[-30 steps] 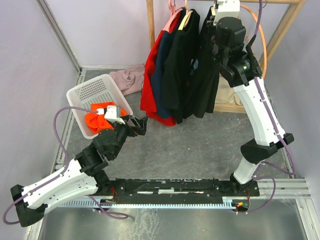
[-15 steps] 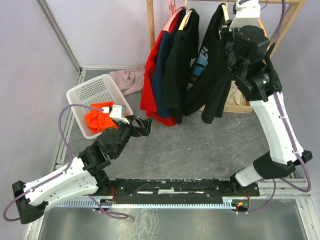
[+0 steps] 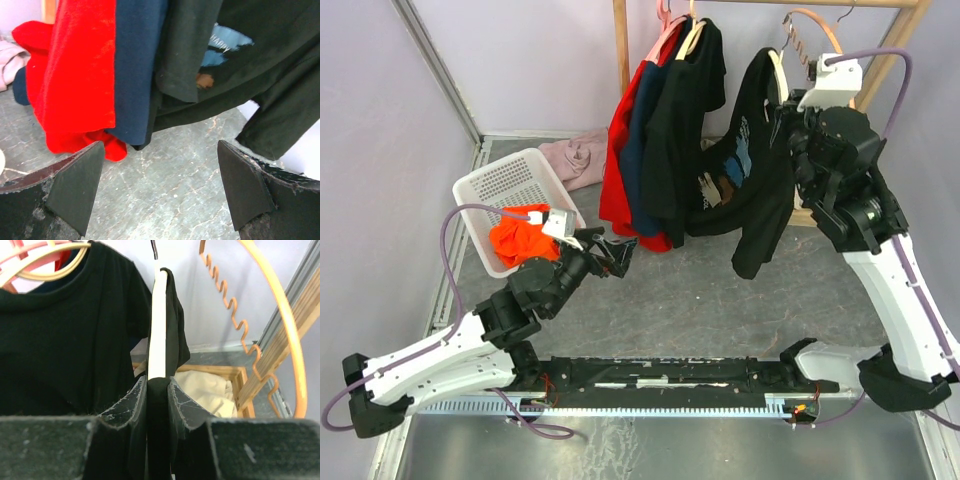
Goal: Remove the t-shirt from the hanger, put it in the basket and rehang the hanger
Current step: Pick up the hanger from the clothesline, then remove the T-shirt from the clothesline.
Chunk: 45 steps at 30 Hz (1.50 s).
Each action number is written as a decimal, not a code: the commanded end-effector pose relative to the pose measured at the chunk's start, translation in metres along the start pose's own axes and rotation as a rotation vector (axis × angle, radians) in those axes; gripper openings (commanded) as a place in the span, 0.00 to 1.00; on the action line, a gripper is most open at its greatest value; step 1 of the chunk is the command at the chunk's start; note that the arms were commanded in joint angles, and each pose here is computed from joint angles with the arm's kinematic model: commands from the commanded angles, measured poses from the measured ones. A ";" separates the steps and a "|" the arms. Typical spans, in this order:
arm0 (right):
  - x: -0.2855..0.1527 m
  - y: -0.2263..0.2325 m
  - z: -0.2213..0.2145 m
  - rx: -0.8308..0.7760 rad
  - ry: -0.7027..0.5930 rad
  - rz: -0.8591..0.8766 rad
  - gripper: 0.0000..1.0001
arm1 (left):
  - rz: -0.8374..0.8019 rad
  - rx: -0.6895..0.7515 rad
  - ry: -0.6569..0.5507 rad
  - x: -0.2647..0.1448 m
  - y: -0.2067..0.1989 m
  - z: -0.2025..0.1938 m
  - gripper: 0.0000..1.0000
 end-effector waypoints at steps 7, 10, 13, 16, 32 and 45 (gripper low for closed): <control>-0.046 -0.008 -0.010 0.140 -0.082 0.095 0.01 | -0.145 0.037 -0.059 0.020 -0.059 0.033 0.99; -0.057 -0.011 -0.023 0.135 -0.071 0.102 0.01 | -0.155 0.053 -0.056 0.032 -0.070 0.033 0.99; -0.065 -0.014 -0.035 0.131 -0.062 0.109 0.01 | -0.179 0.064 -0.052 0.045 -0.084 0.033 0.99; -0.071 -0.016 -0.049 0.127 -0.055 0.119 0.01 | -0.202 0.077 -0.050 0.059 -0.099 0.033 0.99; -0.112 -0.025 -0.079 0.176 -0.109 0.216 0.01 | -0.196 0.199 -0.043 0.132 -0.143 0.016 0.99; -0.137 -0.035 -0.084 0.170 -0.135 0.258 0.01 | -0.216 0.286 -0.056 0.209 -0.174 0.003 0.99</control>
Point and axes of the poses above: each gripper's point midway between its finger pads, its own x axis out along the fingers, its own y axis along the line the jaws close on, z = x × y, the point moved 3 cm from there along -x, back along the fingers, and after that the axes turned 5 degrees about -x, right-handed, at the moved point
